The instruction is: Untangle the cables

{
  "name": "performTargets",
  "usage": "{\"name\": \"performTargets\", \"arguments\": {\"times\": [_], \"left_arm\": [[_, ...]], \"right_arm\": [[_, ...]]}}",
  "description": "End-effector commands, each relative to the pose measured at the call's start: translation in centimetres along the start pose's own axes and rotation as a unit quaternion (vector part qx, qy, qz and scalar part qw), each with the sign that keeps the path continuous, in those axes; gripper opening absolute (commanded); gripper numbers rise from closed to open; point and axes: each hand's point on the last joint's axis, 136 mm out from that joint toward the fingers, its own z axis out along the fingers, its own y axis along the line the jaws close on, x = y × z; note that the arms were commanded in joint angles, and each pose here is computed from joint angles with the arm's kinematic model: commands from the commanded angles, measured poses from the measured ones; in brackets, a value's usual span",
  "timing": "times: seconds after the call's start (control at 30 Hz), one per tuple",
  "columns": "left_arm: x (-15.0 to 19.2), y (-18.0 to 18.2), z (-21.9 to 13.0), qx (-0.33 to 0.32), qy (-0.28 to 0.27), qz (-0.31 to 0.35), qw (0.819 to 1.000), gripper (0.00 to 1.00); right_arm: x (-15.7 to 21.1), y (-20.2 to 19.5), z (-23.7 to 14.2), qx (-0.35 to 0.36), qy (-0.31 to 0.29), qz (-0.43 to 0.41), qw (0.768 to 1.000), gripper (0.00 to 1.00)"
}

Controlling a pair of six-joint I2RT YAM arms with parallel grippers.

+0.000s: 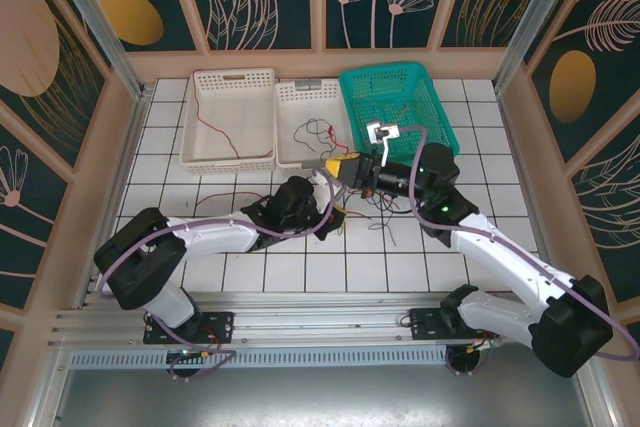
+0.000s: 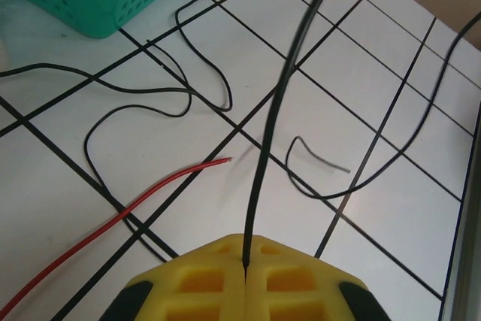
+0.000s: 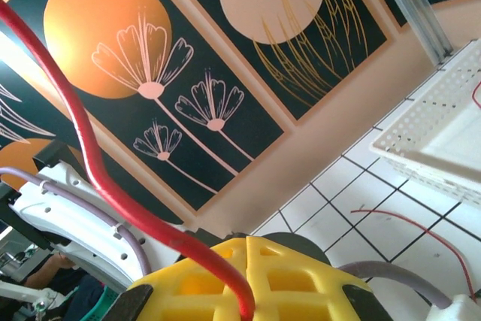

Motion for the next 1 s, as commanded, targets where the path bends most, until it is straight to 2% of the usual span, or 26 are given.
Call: {"name": "performTargets", "arguments": {"times": [0.0, 0.13, 0.2, 0.37, 0.47, 0.6, 0.73, 0.97], "left_arm": [[-1.2, -0.7, -1.4, 0.002, -0.026, 0.003, 1.000, 0.00], [-2.1, -1.2, -3.4, -0.001, -0.047, -0.008, 0.999, 0.00], [-2.5, -1.2, -4.4, -0.009, -0.055, -0.015, 0.998, 0.00], [-4.6, -1.6, -8.4, -0.032, -0.095, -0.022, 0.995, 0.00], [-6.1, -1.8, -11.1, -0.053, -0.118, -0.018, 0.991, 0.00], [-8.8, -2.3, -14.7, -0.078, -0.148, -0.008, 0.986, 0.00], [-13.0, -3.2, -19.2, -0.104, -0.203, 0.010, 0.974, 0.00], [-20.4, -5.3, -24.8, -0.134, -0.275, 0.058, 0.950, 0.00]], "right_arm": [[-1.0, -0.5, -1.0, 0.025, -0.028, -0.013, 0.999, 0.00], [-1.3, -3.2, -2.2, 0.081, -0.054, 0.013, 0.995, 0.00], [-1.9, -6.0, -3.9, 0.131, -0.081, 0.037, 0.987, 0.00], [-1.4, -13.5, -9.1, 0.243, -0.141, 0.136, 0.950, 0.00], [-0.4, -16.2, -11.5, 0.273, -0.162, 0.177, 0.932, 0.00], [0.5, -18.1, -13.3, 0.305, -0.175, 0.197, 0.915, 0.00], [1.0, -19.3, -14.9, 0.332, -0.192, 0.201, 0.901, 0.00], [2.1, -20.8, -16.0, 0.353, -0.192, 0.211, 0.891, 0.00]]}}
